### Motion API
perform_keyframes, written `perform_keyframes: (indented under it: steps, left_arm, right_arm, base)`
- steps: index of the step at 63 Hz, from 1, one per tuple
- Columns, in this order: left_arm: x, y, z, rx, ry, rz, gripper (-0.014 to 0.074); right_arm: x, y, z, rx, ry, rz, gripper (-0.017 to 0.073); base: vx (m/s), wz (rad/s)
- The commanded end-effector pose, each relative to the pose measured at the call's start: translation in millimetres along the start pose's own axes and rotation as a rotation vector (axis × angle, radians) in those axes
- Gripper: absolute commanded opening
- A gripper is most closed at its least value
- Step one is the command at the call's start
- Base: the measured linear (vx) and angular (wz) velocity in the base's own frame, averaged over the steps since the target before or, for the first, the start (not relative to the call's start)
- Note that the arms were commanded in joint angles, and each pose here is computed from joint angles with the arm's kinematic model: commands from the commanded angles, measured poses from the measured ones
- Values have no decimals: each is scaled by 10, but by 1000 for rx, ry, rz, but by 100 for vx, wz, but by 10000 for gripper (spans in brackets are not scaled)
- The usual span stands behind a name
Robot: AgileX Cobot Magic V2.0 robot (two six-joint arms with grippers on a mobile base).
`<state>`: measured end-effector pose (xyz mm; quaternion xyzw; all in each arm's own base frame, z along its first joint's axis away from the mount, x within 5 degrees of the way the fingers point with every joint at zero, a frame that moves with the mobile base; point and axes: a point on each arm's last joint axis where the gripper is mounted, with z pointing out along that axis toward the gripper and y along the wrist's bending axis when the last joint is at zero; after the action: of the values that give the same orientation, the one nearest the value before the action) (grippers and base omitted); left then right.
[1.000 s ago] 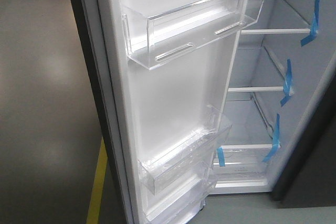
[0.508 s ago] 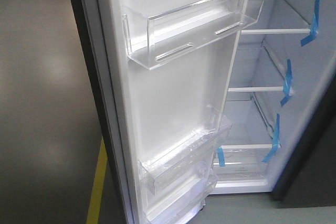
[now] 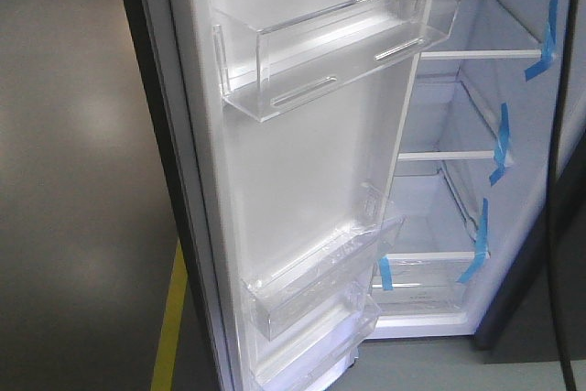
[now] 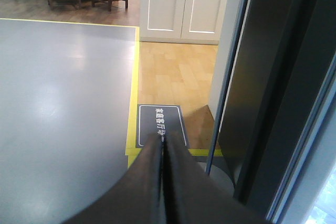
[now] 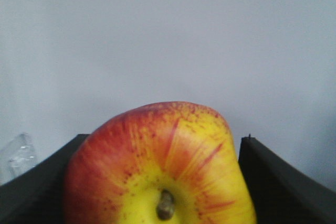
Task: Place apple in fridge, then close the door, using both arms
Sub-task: 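Move the right gripper with the apple over the top door shelf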
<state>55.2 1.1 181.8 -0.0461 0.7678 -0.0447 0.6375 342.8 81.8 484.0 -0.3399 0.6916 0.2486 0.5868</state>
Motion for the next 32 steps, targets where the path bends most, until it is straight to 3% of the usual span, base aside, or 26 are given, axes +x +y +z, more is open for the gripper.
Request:
perform_keyframes:
  steps: [1,16,32]
  left_arm:
    - [1,-12,12,20,-57,-1,-6]
    - [1,-12,12,20,-57,-1,-6]
    - [1,-12,12,20,-57,-1,-6]
  right_arm:
    - [-160,-49,-38,76,-95,2,8]
    - [-21,-191,107,93,-73,33,100]
    - [85,-274,208,94,-56,88,427]
  base:
    - [0,0]
    - [0,0]
    - [0,0]
